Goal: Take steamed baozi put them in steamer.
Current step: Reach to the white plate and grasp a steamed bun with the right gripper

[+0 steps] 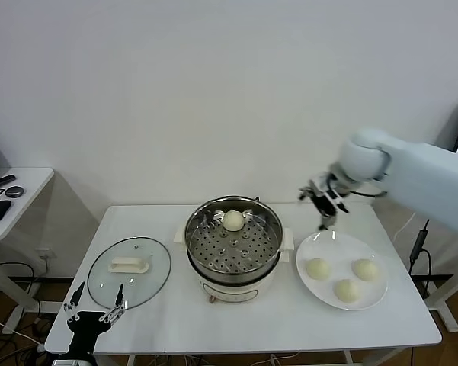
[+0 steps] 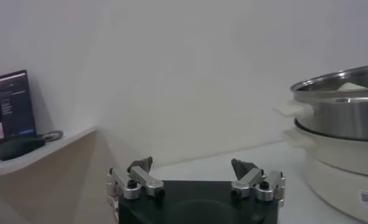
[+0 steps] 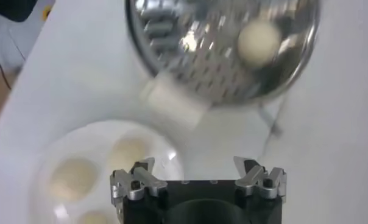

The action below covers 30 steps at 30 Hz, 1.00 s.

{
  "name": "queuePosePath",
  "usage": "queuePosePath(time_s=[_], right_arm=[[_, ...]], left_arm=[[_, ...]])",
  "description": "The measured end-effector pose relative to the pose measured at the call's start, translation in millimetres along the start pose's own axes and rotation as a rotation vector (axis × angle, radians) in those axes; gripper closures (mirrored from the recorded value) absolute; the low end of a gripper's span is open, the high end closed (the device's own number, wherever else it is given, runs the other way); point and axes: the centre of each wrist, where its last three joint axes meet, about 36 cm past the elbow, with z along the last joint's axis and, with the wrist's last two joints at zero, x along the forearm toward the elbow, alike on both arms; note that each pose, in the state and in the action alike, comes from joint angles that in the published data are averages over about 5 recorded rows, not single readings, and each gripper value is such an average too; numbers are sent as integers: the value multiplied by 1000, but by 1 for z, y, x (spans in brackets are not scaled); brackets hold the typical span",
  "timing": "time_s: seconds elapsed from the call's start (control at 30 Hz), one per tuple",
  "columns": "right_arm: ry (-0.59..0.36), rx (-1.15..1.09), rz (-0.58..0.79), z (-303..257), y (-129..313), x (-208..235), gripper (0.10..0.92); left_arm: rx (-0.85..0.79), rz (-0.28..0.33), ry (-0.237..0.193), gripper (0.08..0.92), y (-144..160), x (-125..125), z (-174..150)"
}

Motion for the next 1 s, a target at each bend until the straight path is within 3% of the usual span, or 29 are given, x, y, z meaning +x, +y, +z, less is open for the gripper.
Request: queuePosePath(time_s=[0.47, 1.0], right_arm=[[33, -163, -81, 56, 61, -75, 200], [7, -172, -84, 45, 48, -152, 200]], left_arm=[[-7, -18, 8, 177, 4, 5, 0], [-13, -33, 17, 177, 9, 5, 4]])
